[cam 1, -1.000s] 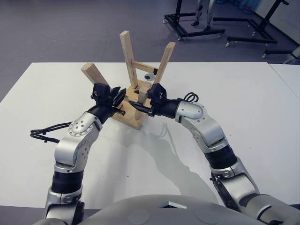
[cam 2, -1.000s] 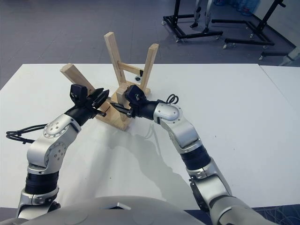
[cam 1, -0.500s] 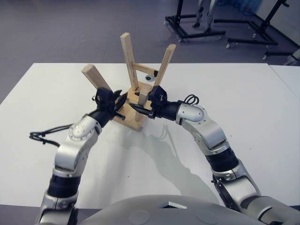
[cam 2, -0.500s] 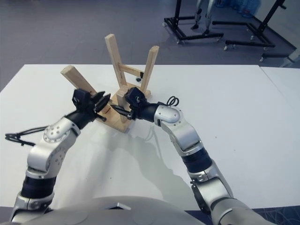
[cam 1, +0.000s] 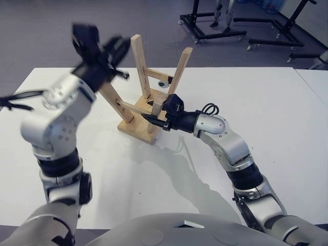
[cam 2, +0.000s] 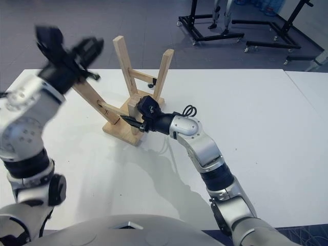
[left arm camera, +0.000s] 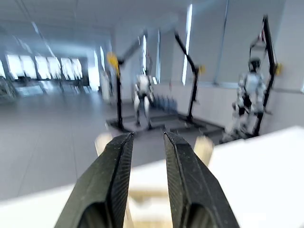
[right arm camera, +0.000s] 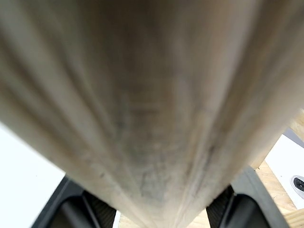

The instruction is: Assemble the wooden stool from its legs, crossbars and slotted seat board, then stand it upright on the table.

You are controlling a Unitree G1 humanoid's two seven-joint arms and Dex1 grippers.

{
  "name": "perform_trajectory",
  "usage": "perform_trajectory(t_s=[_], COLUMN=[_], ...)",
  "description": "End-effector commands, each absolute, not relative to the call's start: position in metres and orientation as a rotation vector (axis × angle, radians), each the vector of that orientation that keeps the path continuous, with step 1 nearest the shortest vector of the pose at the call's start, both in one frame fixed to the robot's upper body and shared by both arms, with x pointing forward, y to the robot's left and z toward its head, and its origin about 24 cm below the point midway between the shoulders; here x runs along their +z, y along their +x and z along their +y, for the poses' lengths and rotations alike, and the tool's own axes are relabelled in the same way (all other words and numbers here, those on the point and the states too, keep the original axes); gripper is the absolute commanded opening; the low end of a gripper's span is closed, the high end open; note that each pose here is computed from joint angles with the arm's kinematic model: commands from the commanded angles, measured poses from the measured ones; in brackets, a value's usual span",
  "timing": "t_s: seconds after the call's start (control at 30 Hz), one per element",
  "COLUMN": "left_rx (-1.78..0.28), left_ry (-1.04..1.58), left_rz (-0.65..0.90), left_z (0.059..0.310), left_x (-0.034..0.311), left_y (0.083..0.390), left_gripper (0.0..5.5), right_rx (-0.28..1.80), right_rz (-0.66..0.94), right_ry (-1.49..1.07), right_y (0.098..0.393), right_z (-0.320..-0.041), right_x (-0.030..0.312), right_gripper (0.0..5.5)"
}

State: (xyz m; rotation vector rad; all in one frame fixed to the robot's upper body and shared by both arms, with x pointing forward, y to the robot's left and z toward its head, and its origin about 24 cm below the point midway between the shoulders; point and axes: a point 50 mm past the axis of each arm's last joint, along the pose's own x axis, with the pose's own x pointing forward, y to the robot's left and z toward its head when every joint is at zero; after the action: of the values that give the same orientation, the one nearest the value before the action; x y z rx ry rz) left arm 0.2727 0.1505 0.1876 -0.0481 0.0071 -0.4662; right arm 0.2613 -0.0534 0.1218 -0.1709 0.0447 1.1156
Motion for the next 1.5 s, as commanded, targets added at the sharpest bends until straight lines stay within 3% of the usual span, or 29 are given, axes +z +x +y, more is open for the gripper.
perform_trajectory(t_s=[0.03,0.07,0.17,0.27,0.4,0.6,0.73,0.9,1.03,1.37,1.5], left_rx=[-0.455,-0.457,-0.446,-0.426,-0.444,-0.474,-0.474,-0.343,-0.307,-0.266,-0.252], left_ry=[0.047,0.045,0.042,-0.007,-0.061,-0.113,-0.258,-0.320,-0.348,-0.365,-0.386], left_rz=[0.428,0.424,0.255,0.032,-0.191,-0.260,-0.324,-0.280,-0.260,-0.218,-0.239], left_z=[0.155,0.153,0.151,0.152,0.150,0.144,0.164,0.204,0.217,0.227,0.244], left_x=[0.048,0.044,0.081,0.153,0.238,0.268,0.300,0.314,0.311,0.292,0.302], left_y=[0.237,0.236,0.256,0.278,0.283,0.277,0.281,0.294,0.297,0.303,0.300], left_gripper=[1.17,1.17,1.17,1.17,1.17,1.17,1.17,1.17,1.17,1.14,1.14], right_rx=[1.122,1.126,1.117,1.111,1.111,1.106,1.119,1.159,1.210,1.209,1.230], right_rz=[0.281,0.283,0.281,0.282,0.293,0.302,0.311,0.306,0.283,0.225,0.300], right_ry=[-0.177,-0.177,-0.178,-0.177,-0.176,-0.170,-0.157,-0.140,-0.113,0.055,0.007], right_y=[0.253,0.253,0.252,0.252,0.251,0.249,0.246,0.246,0.247,0.255,0.245], right_z=[-0.059,-0.059,-0.060,-0.060,-0.062,-0.065,-0.075,-0.090,-0.098,-0.100,-0.140], right_x=[0.084,0.084,0.084,0.084,0.082,0.079,0.077,0.081,0.083,0.088,0.085], right_gripper=[2.07,2.07,2.07,2.07,2.07,2.07,2.07,2.07,2.07,4.16,4.93])
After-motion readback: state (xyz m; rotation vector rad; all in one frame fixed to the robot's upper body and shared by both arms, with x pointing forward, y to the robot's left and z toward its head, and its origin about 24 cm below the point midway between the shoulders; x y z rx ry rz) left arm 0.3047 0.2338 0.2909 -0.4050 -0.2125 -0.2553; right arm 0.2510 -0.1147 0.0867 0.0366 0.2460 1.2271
